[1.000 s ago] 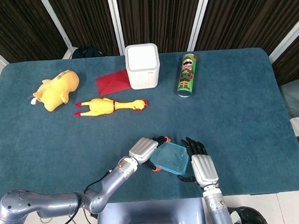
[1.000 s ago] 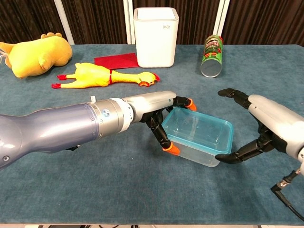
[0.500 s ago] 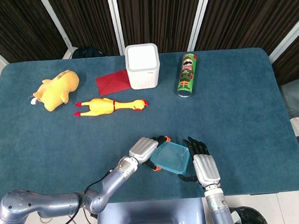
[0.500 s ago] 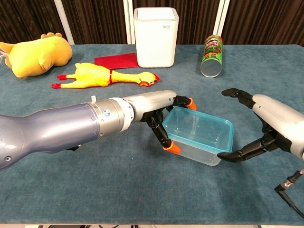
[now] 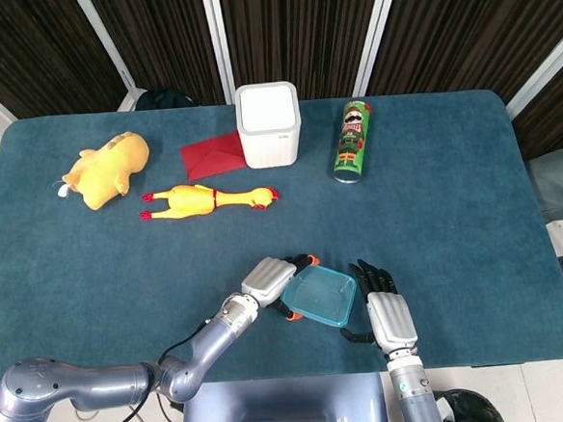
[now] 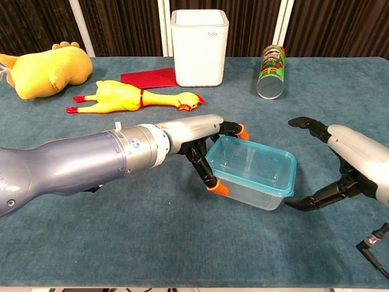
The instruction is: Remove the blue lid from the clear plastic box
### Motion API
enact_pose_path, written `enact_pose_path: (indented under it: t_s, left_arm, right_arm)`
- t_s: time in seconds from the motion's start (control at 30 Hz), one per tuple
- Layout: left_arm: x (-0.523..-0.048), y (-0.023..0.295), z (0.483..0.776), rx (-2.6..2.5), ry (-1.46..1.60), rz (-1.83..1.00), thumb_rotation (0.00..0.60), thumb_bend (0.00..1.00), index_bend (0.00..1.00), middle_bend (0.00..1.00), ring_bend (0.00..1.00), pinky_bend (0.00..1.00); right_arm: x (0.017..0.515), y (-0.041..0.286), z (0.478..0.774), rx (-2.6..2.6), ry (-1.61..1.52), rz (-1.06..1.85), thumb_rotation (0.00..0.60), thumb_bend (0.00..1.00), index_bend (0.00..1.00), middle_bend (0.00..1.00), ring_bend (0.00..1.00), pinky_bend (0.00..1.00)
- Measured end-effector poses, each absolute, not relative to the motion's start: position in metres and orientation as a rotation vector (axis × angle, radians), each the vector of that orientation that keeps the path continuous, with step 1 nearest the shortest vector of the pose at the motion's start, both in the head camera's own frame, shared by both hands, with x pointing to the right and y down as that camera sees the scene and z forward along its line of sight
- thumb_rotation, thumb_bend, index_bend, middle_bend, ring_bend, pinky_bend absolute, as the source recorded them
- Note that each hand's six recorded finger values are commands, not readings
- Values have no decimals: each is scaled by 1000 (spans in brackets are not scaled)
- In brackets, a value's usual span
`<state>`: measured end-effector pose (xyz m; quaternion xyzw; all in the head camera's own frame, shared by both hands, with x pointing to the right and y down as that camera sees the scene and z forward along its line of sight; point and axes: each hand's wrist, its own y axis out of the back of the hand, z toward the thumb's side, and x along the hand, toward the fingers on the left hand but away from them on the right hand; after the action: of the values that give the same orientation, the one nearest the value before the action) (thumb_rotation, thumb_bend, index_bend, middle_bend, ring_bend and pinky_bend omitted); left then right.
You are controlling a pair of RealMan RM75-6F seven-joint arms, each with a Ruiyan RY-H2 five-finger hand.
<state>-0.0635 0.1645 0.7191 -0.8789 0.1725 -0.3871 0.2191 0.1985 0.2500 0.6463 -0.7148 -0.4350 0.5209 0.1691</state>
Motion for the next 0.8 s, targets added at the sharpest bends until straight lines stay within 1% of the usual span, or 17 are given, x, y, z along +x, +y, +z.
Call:
enact_pose_path:
  t_s: [0.4, 0.8]
  left_arm:
    - [-64, 166, 720, -2431, 456, -1074, 600, 220, 279, 298, 302, 444]
    - [-63, 167, 720, -2420, 442, -1077, 600, 220, 280, 299, 303, 452]
  right_arm:
    - [196, 245, 645, -2037, -1259, 1464, 600, 216, 0, 0, 0, 0]
    - [192, 239, 637, -2052, -1283, 1439, 600, 216, 0, 0, 0, 0]
